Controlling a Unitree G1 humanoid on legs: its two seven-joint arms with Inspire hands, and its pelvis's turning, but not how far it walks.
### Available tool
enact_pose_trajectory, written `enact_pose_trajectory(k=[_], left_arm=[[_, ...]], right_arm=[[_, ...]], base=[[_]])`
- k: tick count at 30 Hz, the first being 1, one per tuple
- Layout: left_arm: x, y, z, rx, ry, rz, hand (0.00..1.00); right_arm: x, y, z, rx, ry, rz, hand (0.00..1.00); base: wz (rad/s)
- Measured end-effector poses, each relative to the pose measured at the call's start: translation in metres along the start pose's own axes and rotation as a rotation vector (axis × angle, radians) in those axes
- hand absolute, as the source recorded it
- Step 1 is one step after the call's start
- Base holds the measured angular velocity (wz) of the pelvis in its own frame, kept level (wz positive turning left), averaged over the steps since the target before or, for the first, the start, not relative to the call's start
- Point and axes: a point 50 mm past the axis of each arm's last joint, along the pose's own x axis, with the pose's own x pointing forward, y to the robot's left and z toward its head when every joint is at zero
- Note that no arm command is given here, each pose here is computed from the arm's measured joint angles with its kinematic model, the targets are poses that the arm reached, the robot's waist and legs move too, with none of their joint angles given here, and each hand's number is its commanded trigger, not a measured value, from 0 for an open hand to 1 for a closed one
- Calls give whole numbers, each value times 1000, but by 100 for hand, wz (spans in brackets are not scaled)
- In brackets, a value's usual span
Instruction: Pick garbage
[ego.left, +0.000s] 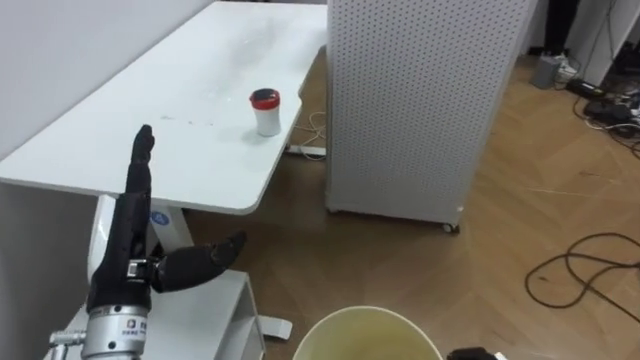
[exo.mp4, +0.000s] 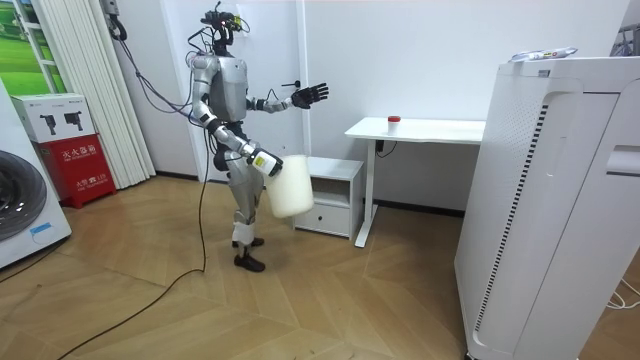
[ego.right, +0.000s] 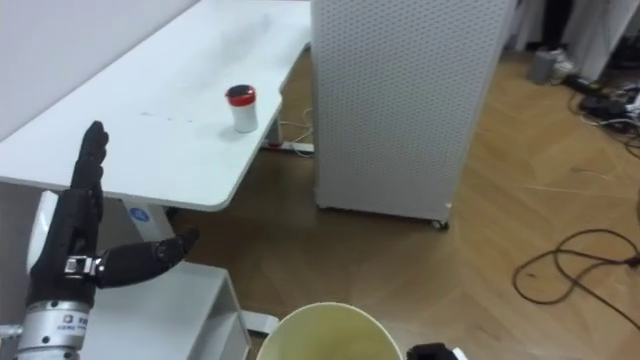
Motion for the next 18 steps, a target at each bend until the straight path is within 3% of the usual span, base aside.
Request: enact_pose_trajectory(k=[10,18], left_arm=[[-4,1,-4,-27,29,31,0],[-12,-1,-11,-27,69,35,0]], right_arm=[[0,12,-3,-39,13,89,100],[-1,8,-6,-20,37,49,100]], base=[[-23],[-26]])
